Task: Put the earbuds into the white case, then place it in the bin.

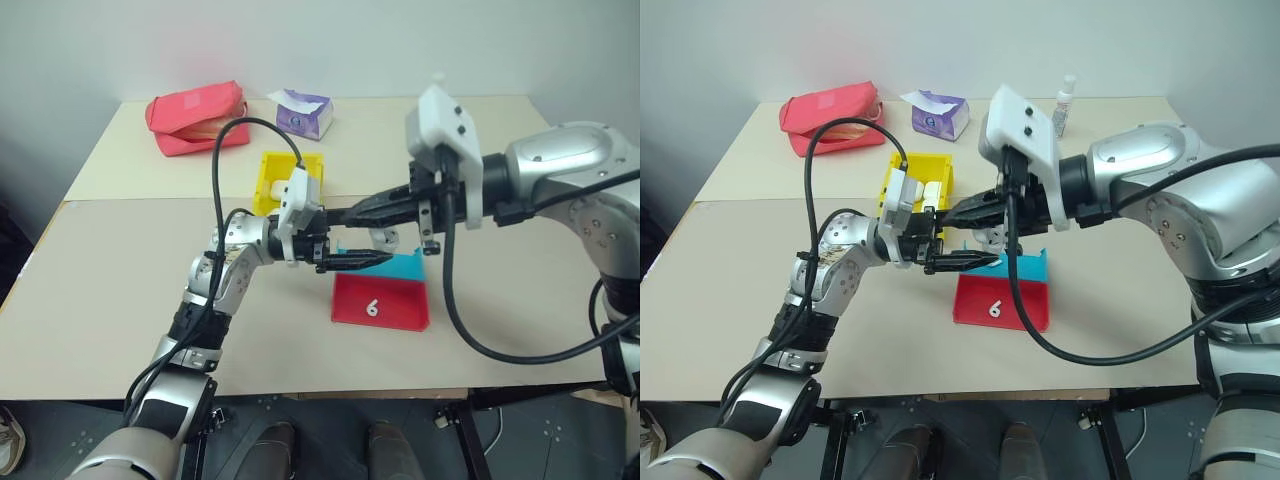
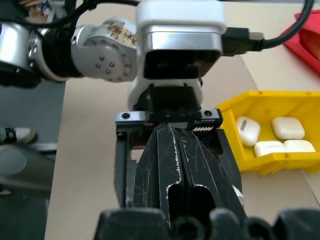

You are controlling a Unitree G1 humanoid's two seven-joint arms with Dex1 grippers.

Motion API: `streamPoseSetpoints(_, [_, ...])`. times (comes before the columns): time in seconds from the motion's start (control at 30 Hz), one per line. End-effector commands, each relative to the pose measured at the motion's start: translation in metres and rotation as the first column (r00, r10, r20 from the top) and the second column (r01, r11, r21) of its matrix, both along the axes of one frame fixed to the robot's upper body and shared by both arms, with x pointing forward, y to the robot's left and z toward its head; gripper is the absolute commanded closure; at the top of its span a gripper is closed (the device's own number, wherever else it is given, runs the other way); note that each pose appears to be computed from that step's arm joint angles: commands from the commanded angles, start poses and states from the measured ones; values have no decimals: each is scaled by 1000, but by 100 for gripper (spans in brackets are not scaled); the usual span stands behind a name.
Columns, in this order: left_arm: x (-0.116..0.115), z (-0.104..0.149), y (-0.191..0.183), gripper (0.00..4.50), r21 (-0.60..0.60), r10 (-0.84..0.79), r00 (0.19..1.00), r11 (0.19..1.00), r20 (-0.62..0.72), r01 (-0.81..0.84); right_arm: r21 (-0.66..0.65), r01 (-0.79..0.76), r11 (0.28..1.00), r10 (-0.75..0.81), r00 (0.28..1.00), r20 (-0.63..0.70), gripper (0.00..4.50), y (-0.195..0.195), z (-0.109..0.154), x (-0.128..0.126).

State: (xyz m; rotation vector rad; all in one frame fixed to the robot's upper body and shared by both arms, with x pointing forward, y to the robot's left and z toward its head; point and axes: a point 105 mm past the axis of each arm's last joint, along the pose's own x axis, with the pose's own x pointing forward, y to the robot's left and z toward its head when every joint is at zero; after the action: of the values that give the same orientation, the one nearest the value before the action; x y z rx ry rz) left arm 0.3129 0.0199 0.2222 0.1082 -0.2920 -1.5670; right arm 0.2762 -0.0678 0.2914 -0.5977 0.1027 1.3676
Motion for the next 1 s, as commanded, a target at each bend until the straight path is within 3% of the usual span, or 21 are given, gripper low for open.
streamPoseSetpoints(0.03, [-5,19,4,171,-59,17,997,998,78,-12,-42,9,999,-7,999,46,449,-11,2,-2])
streamPoseSetpoints(0.27, [-2,29,19,171,-126,117,989,986,91,-106,32,107,994,-109,993,47,449,-36,9,0])
streamPoseSetpoints(0.47, [14,39,32,171,-239,351,935,913,49,-330,309,183,933,-234,962,139,449,-49,23,-1])
streamPoseSetpoints(0.53, [27,39,41,171,-272,490,872,841,19,-467,348,254,902,-319,937,143,449,-58,16,-1])
streamPoseSetpoints(0.63, [57,39,58,171,-296,714,700,663,-27,-688,272,385,882,-446,868,218,449,-62,-12,3])
streamPoseSetpoints(0.8, [106,26,74,171,-205,905,421,400,-69,-893,320,407,856,-477,860,184,449,-48,-24,1])
streamPoseSetpoints(0.97, [141,13,60,171,-111,944,324,316,-58,-942,354,388,851,-469,865,179,449,-41,-21,3])
streamPoseSetpoints(1.0, [146,12,58,136,-97,952,302,297,-46,-950,355,387,851,-468,865,179,450,-40,-21,4])
